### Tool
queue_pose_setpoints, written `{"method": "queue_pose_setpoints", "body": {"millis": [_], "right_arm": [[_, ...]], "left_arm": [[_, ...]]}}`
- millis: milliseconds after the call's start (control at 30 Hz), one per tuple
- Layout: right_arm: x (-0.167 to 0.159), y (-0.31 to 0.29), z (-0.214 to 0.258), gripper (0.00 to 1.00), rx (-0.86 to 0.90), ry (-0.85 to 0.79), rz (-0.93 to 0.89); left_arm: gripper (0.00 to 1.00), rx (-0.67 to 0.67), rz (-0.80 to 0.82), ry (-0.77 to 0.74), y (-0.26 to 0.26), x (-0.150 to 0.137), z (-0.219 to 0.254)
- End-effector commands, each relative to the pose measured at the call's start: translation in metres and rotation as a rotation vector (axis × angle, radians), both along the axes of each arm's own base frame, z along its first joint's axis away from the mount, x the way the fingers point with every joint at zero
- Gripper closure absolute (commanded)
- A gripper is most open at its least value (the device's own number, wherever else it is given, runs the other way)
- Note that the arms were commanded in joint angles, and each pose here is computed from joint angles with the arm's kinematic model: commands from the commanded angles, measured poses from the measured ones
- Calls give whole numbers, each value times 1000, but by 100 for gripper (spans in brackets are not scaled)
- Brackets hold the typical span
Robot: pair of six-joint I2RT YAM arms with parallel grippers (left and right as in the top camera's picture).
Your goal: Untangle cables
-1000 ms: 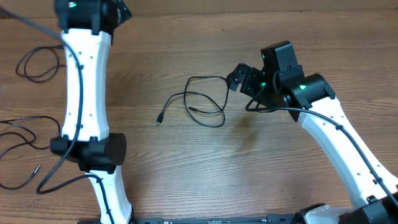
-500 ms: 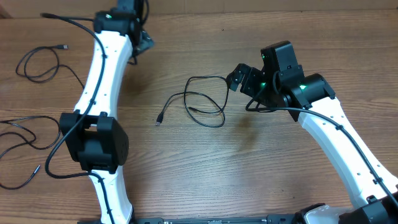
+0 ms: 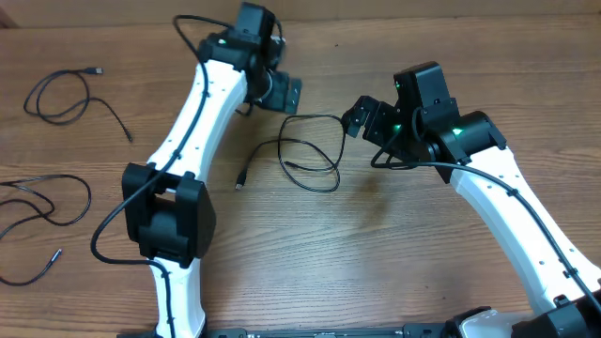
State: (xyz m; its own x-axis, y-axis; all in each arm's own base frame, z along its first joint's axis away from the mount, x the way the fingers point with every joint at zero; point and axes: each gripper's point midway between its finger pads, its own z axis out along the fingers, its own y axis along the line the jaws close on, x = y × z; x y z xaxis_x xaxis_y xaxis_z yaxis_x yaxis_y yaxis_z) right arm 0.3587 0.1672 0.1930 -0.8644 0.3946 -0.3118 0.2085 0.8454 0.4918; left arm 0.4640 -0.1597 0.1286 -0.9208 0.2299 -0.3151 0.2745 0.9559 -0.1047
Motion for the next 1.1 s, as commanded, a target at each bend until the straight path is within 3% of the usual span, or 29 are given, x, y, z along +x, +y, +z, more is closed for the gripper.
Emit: {"method": "queue_pose_setpoints", "body": {"millis": [0, 333, 800, 1067], "right_arm": [[5, -3, 7, 0, 1, -24, -10], [5, -3, 7, 0, 1, -24, -10], [5, -3, 7, 0, 1, -24, -10], [5, -3, 7, 0, 1, -24, -10]], "left_arm": [[0, 38, -236, 21, -13, -22, -1], [1, 39, -277, 124, -16, -50, -56], [0, 68, -632, 134, -54, -94, -97], [0, 67, -640, 131, -56, -101, -117]]}}
